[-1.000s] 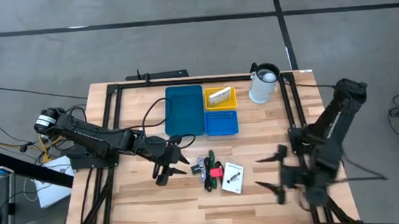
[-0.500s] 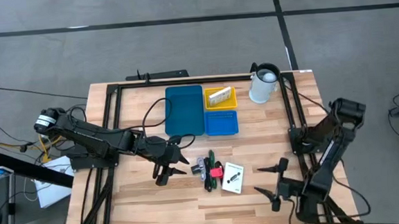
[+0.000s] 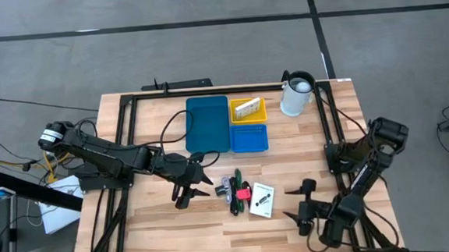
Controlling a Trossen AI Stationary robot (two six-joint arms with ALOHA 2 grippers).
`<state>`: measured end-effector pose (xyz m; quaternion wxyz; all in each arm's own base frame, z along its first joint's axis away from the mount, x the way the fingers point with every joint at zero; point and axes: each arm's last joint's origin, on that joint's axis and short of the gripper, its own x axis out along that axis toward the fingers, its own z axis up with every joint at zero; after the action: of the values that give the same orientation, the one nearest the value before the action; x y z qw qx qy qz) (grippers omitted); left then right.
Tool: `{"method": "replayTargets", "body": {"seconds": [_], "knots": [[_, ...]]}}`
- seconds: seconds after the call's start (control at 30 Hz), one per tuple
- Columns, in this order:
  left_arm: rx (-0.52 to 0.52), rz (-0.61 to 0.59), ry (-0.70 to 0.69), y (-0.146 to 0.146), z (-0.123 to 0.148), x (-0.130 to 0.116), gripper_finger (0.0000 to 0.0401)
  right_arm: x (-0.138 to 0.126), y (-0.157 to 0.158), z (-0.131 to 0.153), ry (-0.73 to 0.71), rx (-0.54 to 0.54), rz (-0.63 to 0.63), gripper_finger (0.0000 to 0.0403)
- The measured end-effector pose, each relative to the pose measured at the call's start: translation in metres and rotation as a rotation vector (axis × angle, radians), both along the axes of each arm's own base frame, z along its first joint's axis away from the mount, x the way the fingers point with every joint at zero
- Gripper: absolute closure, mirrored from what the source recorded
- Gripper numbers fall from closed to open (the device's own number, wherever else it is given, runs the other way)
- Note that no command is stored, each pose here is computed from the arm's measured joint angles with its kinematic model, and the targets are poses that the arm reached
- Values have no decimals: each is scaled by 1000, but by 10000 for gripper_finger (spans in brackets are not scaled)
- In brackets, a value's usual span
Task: Pick and place items into bin
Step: Put the card reader box into the yellow bin
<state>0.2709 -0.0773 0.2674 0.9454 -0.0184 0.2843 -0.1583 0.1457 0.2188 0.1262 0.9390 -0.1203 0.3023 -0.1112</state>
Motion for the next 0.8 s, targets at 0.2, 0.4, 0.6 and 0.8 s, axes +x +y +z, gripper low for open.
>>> {"method": "replayTargets", "body": {"seconds": [0.2,0.4,0.6,0.8], "knots": [[0,0,0,0,0,0,232,-2,-1,1,-22,-70,18,76],[0,0,0,0,0,0,232,-8,-7,-3,71,-6,-43,76],[0,0,0,0,0,0,232,-12,-11,-10,150,115,-102,76],[0,0,0,0,0,0,232,-17,-21,-25,173,231,-176,76]]}}
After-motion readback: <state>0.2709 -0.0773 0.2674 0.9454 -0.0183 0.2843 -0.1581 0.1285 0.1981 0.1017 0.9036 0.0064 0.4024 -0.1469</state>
